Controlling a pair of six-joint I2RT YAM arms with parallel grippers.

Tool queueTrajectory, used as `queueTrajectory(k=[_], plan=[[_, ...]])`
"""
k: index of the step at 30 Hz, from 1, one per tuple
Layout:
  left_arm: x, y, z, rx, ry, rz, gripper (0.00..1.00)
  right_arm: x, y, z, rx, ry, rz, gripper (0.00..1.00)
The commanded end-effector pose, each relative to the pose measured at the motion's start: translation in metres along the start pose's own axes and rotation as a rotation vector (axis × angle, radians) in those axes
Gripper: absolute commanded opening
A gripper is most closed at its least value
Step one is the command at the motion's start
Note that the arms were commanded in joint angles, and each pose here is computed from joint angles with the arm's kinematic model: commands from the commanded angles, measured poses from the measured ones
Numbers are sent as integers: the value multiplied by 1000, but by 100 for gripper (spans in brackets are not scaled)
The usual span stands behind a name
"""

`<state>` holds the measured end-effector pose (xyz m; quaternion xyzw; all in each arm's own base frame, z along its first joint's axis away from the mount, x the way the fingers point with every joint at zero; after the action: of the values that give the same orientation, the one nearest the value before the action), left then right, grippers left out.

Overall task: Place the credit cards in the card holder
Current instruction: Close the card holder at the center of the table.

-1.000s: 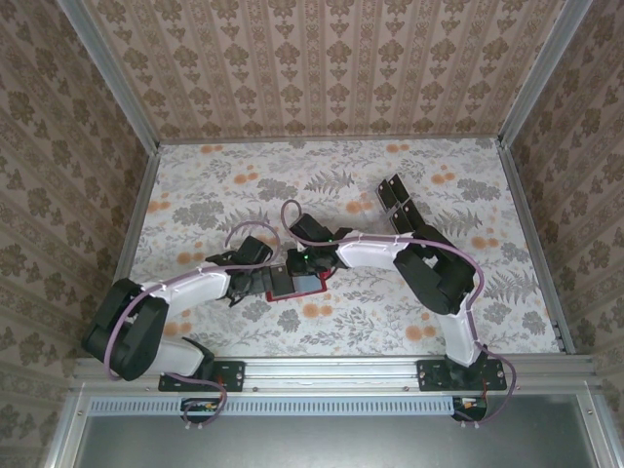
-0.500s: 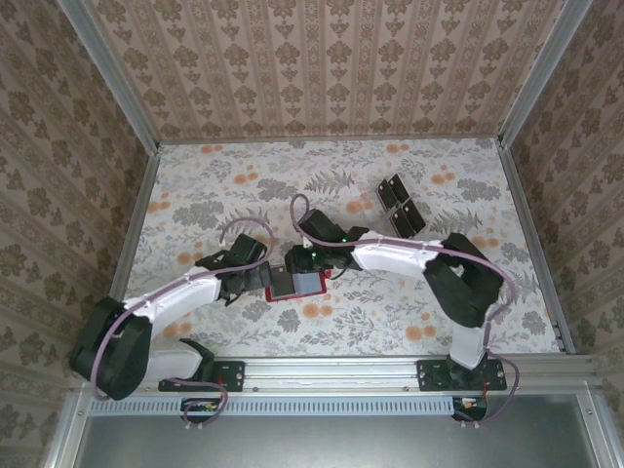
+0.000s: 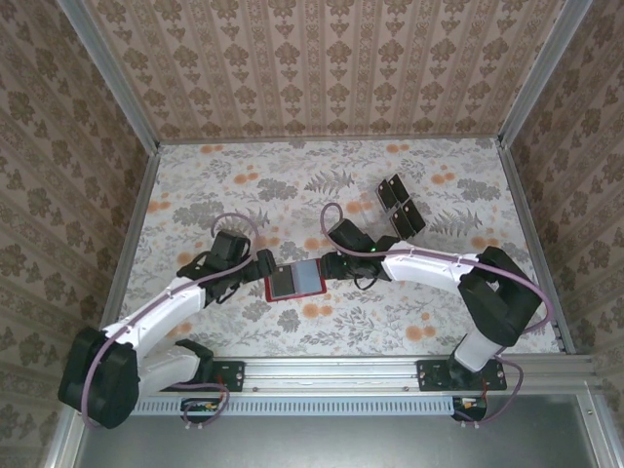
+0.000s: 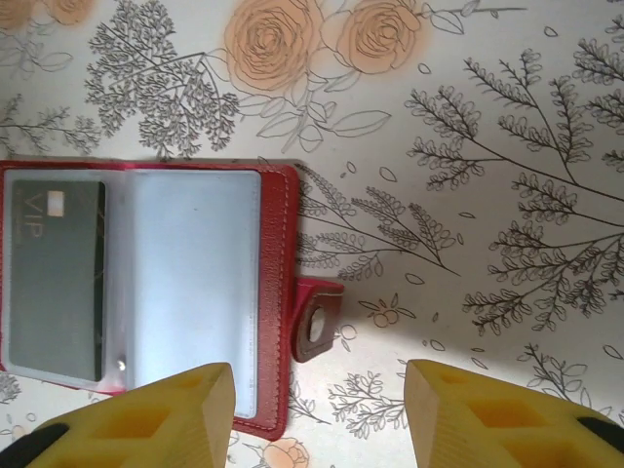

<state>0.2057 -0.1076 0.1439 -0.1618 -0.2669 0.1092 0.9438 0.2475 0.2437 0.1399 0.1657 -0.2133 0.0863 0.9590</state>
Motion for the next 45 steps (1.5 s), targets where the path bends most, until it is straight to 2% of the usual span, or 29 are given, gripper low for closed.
queueTrajectory(k=[1,8,13,16,20,26,37,45], plan=[[-5,0,-9,-37,32,-3,100,-1,-2,1,-16,-9,10,51],[-12,-8,-23,-168,59,10,100,2,-6,-9,-26,-2,1,52],[-16,-13,-32,-216,72,19,100,7,-7,-17,-28,4,-3,48],[-18,-17,-35,-232,78,18,100,8,-12,-23,-39,12,-12,37],[-22,-22,-41,-242,91,9,100,6,-17,-29,-32,19,-26,14],[-26,-27,-50,-251,109,3,100,-1,-18,-32,-6,28,-43,0],[-25,-44,-49,-296,107,-8,100,-7,-15,-33,59,36,-81,0],[-12,-56,-16,-348,11,14,100,-6,-13,-38,76,39,-94,0]])
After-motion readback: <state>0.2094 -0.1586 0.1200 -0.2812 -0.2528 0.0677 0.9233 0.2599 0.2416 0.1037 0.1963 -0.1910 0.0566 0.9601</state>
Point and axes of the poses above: each hand's point on the last joint's axis, 136 mm out from that joint toward the fingers, its own z axis back along the fingers, its own y axis along the line the jaws close on, x = y × z, the point moved 9 cm from there along z, back along the fingers, and after that the axes turned 3 degrees about z, right-handed, at the moved point
